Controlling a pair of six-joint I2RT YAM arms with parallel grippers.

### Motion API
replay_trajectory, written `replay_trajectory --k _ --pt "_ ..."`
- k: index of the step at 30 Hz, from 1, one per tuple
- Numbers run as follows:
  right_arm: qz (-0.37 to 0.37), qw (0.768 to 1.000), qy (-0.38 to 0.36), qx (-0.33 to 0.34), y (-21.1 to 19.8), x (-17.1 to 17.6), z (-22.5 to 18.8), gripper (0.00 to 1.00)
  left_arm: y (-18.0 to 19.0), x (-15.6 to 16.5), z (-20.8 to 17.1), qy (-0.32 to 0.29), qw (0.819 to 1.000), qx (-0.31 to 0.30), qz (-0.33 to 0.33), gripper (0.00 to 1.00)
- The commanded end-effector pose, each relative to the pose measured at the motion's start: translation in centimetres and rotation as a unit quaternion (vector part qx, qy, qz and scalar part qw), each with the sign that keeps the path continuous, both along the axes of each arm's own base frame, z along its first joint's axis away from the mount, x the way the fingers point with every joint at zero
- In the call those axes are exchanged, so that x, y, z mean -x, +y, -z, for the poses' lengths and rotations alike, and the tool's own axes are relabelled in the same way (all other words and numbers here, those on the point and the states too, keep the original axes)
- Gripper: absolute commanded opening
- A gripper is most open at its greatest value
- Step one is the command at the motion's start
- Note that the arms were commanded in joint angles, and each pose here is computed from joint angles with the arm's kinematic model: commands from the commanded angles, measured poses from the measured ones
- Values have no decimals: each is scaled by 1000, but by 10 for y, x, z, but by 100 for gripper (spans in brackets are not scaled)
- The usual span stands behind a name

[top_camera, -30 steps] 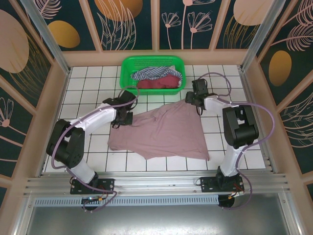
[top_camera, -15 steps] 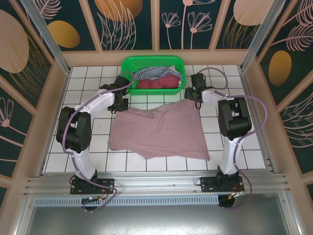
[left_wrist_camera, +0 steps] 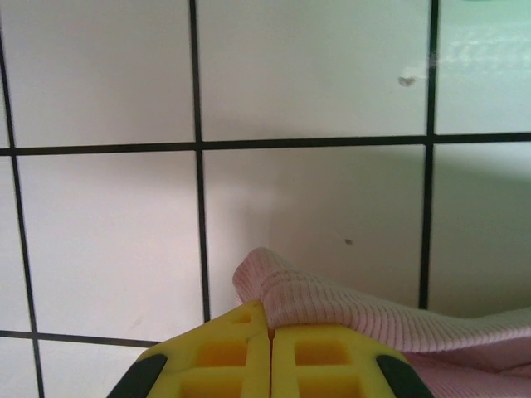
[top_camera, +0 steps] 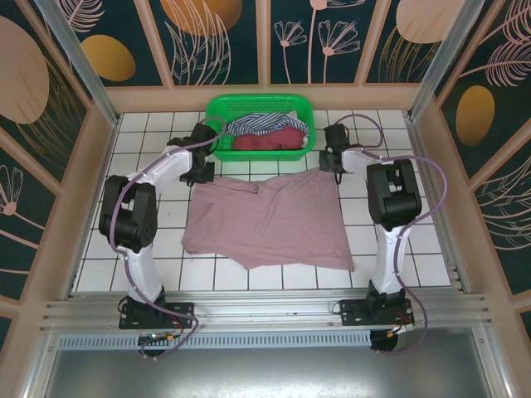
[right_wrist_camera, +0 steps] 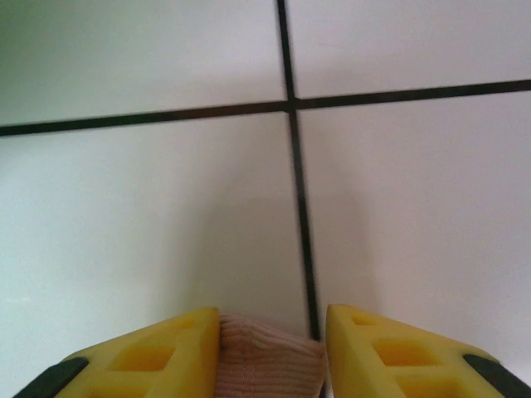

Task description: Fold and stack the tank tops

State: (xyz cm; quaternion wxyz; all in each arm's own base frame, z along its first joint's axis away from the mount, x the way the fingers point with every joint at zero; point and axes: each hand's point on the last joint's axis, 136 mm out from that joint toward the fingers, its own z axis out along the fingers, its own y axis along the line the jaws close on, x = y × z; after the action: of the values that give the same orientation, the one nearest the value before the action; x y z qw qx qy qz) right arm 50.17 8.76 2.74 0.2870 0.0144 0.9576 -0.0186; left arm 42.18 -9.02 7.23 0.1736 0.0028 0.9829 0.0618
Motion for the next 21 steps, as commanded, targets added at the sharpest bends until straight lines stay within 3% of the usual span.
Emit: replay_trajectory --k 1,10,15,21 --pt "17 999 4 36 -35 11 -12 38 15 -9 -2 -3 1000 -20 -2 6" --pt "36 999 1 32 -82 17 -26 37 17 -25 3 -2 1000 -4 -1 5" --pt "-27 998 -27 -43 -30 29 -71 43 17 -34 4 -2 1000 -8 2 6" --pt "-48 994 -21 -93 40 87 -86 47 22 -38 10 -1 1000 -16 0 6"
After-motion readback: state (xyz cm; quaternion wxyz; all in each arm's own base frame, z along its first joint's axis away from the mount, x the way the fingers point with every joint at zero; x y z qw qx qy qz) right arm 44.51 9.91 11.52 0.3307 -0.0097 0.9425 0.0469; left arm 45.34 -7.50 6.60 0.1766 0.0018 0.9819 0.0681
